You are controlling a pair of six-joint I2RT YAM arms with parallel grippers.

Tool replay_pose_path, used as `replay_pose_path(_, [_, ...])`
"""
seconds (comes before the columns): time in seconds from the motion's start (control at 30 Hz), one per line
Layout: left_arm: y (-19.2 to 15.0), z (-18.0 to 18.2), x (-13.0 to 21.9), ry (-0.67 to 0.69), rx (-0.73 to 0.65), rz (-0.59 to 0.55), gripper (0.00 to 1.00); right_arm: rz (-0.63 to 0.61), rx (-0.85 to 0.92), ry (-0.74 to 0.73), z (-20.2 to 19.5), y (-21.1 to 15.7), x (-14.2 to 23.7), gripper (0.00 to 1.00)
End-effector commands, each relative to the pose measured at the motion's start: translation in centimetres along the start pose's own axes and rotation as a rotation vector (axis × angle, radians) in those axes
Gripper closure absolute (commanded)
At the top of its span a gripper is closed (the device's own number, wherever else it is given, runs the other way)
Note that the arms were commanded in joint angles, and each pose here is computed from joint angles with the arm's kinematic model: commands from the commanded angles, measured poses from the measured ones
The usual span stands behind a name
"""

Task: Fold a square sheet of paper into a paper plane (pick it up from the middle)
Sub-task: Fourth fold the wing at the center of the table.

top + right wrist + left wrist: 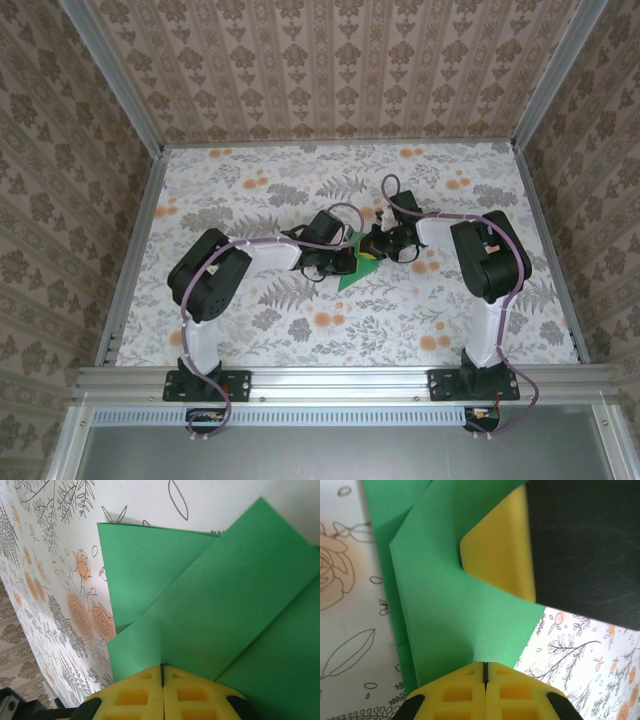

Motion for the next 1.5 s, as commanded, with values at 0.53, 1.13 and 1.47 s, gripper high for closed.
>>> replay_pose_path(0.53, [-8.2, 4.4, 0.5, 0.063, 0.022, 0.242, 1.0, 0.046, -0.135, -0.308, -7.5, -2.0, -1.6, 0.94])
replay_pose_path(1.13, [-11.4, 5.5, 2.0, 0.098, 0.0, 0.314, 1.0, 0.045, -0.142, -0.327, -7.9, -2.0, -1.3, 0.94])
replay_pose_path(1.47, [-12.2, 6.2, 2.6, 0.14, 0.001, 0.335, 1.0, 0.044, -0.146, -0.33, -8.2, -2.0, -1.2, 0.94])
Point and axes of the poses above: each hand's point on the last joint's axis, 136 mm out from that joint toward the fingers, its own x axis back along the fingers, its own z axis along the line the jaws close on, y = z × x, the point moved 4 cm from there along x, back along the fingers, and after that the axes turned 3 degrees about -x, right-handed, at the moved point
